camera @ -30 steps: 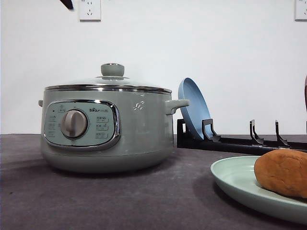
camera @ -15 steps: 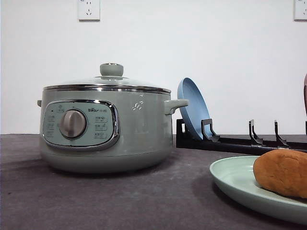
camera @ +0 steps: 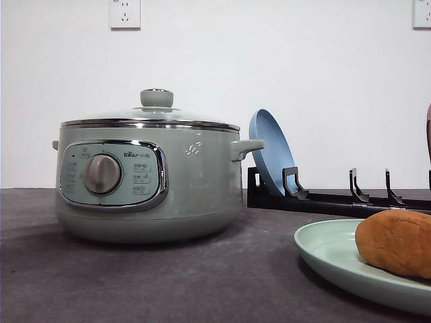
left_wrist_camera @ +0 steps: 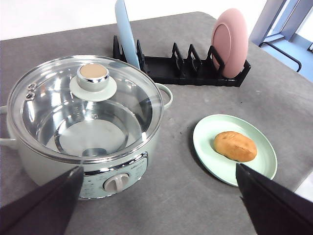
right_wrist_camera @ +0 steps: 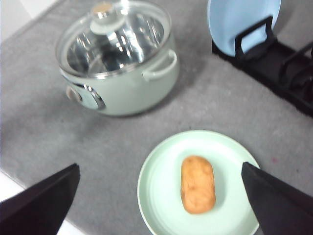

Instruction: Transfer potato from steamer to green plate

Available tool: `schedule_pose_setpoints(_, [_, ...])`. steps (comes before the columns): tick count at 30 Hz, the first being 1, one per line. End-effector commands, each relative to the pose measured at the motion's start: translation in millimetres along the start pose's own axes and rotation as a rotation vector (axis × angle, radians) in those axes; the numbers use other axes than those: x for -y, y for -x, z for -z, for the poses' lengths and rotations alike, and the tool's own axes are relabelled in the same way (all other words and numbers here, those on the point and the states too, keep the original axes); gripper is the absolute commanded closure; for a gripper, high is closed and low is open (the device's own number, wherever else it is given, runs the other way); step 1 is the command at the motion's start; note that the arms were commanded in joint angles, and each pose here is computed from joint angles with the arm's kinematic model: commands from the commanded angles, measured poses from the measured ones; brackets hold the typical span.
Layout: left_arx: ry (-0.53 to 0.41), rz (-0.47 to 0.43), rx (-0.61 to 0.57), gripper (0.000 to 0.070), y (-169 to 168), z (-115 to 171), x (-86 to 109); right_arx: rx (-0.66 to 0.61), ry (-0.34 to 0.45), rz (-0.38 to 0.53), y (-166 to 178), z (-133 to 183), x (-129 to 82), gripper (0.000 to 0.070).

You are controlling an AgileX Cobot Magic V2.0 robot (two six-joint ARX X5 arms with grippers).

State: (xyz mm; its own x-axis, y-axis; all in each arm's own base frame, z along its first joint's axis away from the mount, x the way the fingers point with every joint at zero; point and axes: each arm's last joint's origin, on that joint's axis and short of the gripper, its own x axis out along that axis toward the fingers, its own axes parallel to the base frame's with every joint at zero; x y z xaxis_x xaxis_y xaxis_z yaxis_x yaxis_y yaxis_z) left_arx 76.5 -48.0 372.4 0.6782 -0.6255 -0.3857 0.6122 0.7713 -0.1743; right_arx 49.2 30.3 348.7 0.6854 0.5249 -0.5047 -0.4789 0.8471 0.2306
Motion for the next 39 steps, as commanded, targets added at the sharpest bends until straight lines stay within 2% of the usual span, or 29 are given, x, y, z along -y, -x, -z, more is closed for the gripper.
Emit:
schedule_pose_setpoints(1, [0.007, 0.010, 0.012, 0.0064, 0.2, -2.2, 0.8, -0.006, 0.010, 0.001, -3.5, 2.0, 0.7, 0.0028])
schedule_pose_setpoints(5, [0.006, 0.010, 0.011, 0.0070, -0.1, -2.3, 0.7, -0.036, -0.002, -0.003, -11.6, 7.5, 2.7, 0.0029])
schedule_pose_setpoints(9, [0.006, 0.009, 0.011, 0.0076, -0.1, -2.2, 0.7, -0.010, -0.002, -0.008, -12.8, 5.4, 2.5, 0.0029])
schedule_pose_setpoints(10, [0.006, 0.009, 0.010, 0.0095, -0.1, -2.2, 0.7, 0.000, 0.000, -0.010, -12.8, 4.4, 2.3, 0.0029])
schedule_pose_setpoints(11, [0.006, 0.009, 0.010, 0.0147, -0.1, -2.2, 0.7, 0.011, 0.001, -0.012, -12.8, 3.4, 2.1, 0.0032])
schedule_pose_setpoints(12, [0.006, 0.009, 0.010, 0.0273, -0.1, -2.2, 0.7, 0.020, 0.000, -0.014, -12.8, 2.6, 1.9, 0.0082])
schedule_pose_setpoints(13, [0.005, 0.009, 0.008, 0.0505, -0.1, -2.0, 0.7, 0.026, -0.005, -0.015, -12.8, 1.9, 1.8, 0.0276])
schedule_pose_setpoints(14, [0.006, 0.009, 0.005, 0.0656, -0.1, -1.7, 0.6, 0.029, -0.010, -0.017, -12.9, 1.5, 1.7, 0.0567])
schedule_pose_setpoints(15, [0.006, 0.008, 0.003, 0.0685, -0.1, -1.5, 0.6, 0.033, -0.011, -0.017, -12.9, 1.1, 1.6, 0.0685])
schedule_pose_setpoints(39, [0.008, 0.005, 0.000, 0.0700, 1.7, 0.0, 0.6, 0.056, -0.009, -0.019, -12.7, -1.1, 1.3, 0.0696])
